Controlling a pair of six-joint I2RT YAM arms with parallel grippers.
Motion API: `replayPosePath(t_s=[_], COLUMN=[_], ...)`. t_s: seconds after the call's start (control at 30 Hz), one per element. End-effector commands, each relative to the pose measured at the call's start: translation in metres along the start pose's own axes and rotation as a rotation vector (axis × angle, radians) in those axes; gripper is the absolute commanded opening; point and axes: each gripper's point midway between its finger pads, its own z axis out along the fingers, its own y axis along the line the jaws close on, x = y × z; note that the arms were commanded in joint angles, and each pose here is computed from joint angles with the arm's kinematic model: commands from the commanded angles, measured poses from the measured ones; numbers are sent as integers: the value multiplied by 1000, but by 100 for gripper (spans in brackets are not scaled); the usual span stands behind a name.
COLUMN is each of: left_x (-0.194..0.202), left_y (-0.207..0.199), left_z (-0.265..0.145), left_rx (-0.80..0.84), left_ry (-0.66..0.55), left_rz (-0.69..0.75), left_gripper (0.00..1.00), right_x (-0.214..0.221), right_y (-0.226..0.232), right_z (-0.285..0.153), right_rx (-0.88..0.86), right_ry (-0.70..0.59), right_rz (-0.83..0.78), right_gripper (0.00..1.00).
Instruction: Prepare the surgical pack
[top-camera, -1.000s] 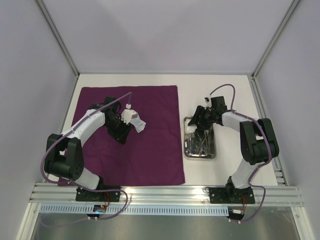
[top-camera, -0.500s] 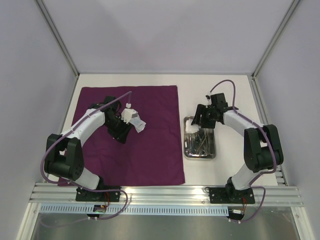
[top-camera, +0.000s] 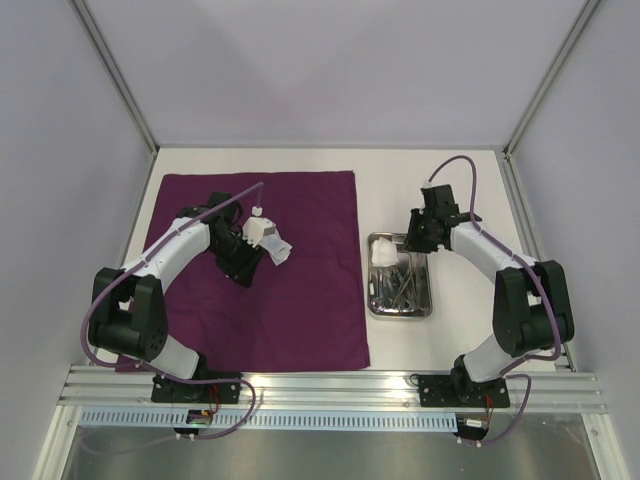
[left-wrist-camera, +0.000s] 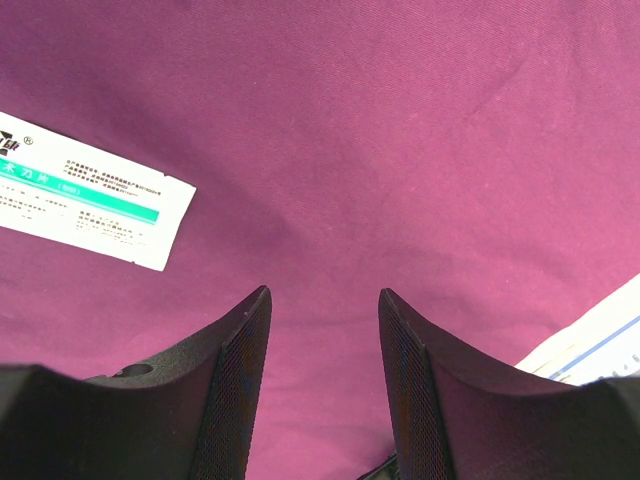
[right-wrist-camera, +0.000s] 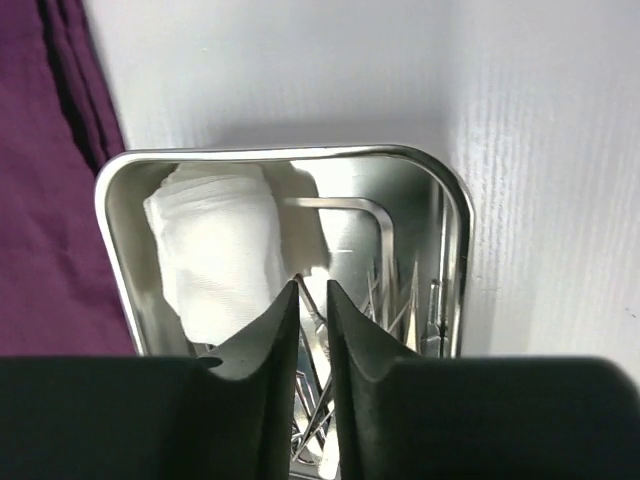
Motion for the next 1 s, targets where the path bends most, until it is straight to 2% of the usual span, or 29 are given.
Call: replayPosePath(t_s=[0.0,0.07,0.13,0.27,0.63,0.87,0.97], left_x=[-7,-6,-6,-6,-3,-4,-7], left_y=[-1,-2,-2,-2,-2,1,9], left_z=[-4,-4,-3,-2,-1,-2,-4], left_rx=[2,5,3,5,7,-9,-58], left_ry=[-26,-24,-23,-23,-16,-17,-26], left_rz=[23,22,24,22,21,19,-1], left_gripper=[56,56,56,56,56,56,56], right_x=[-11,-6,-4,5,6,7,-2], right_y=[-12,-18,-17,-12,18,7,5], right_z=[-2,5,8,22,38,31,21], right_rx=[95,161,204,256,268,328,348], right_ry=[-30,-15,-8,40,60,63,33], right_rz=[-14,-49,-88,-149,-259,-279,-279], right_gripper=[16,7,2,1,0,1,9])
